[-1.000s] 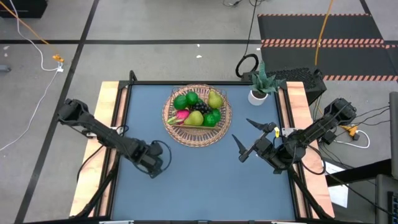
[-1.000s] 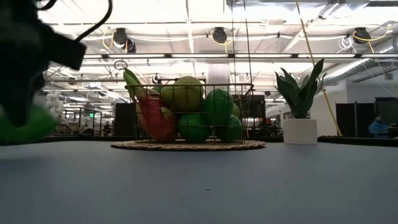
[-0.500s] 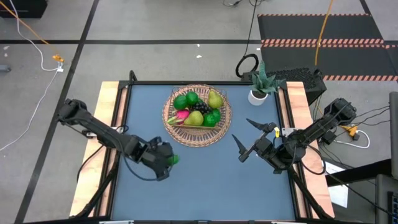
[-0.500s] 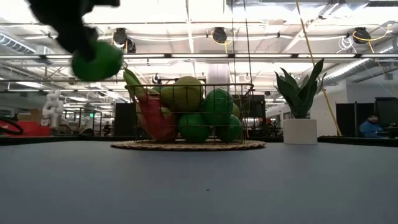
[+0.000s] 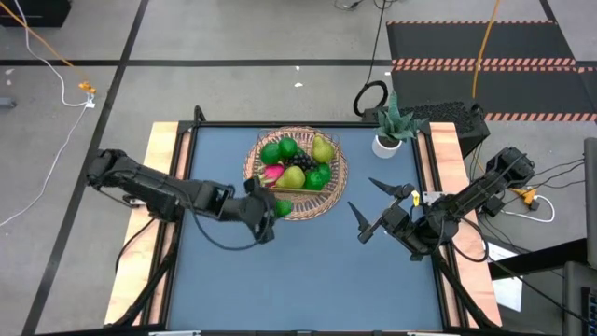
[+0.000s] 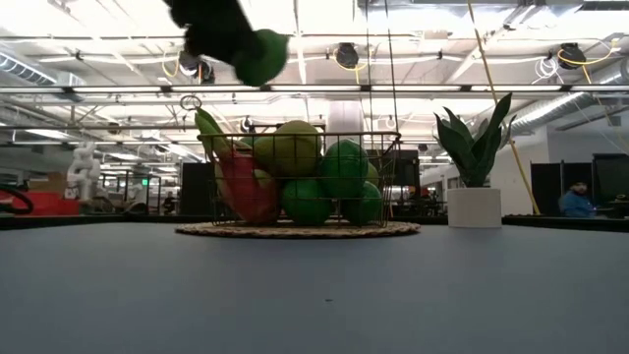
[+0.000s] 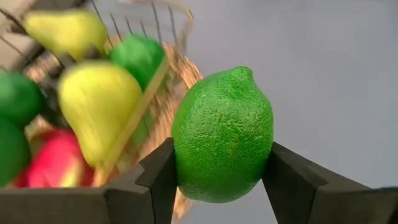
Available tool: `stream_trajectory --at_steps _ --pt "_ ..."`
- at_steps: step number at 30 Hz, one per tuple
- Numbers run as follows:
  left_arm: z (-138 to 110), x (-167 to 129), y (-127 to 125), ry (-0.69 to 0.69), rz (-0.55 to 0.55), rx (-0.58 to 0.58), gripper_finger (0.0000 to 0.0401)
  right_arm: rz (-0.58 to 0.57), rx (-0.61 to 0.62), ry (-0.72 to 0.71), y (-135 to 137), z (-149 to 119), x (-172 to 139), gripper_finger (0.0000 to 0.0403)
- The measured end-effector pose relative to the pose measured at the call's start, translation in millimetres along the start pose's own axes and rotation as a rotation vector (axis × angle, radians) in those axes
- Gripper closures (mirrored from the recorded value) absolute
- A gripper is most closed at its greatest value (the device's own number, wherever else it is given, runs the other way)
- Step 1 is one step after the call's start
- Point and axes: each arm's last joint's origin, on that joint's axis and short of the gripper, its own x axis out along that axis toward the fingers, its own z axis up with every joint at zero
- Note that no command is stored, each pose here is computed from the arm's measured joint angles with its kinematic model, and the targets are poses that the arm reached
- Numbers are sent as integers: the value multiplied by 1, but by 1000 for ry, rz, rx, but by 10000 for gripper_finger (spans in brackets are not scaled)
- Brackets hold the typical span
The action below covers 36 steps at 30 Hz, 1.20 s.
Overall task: Build produce basket
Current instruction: Put the green lime into the gold wire basket
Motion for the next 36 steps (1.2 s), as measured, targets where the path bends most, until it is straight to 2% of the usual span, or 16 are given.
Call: stream_trajectory --at_steps 8,11,21,29,36 --pt "33 10 30 -219 42 -10 201 0 -12 0 0 0 0 28" --pt "41 14 44 -262 77 -21 203 0 -23 0 0 0 0 28" --pt "49 22 89 -270 201 -97 194 -1 -26 1 0 0 0 28" --pt "51 24 103 -268 243 -88 193 -1 -29 1 0 0 0 28" --pt "50 32 106 -252 255 -88 192 -1 -35 1 0 0 0 28"
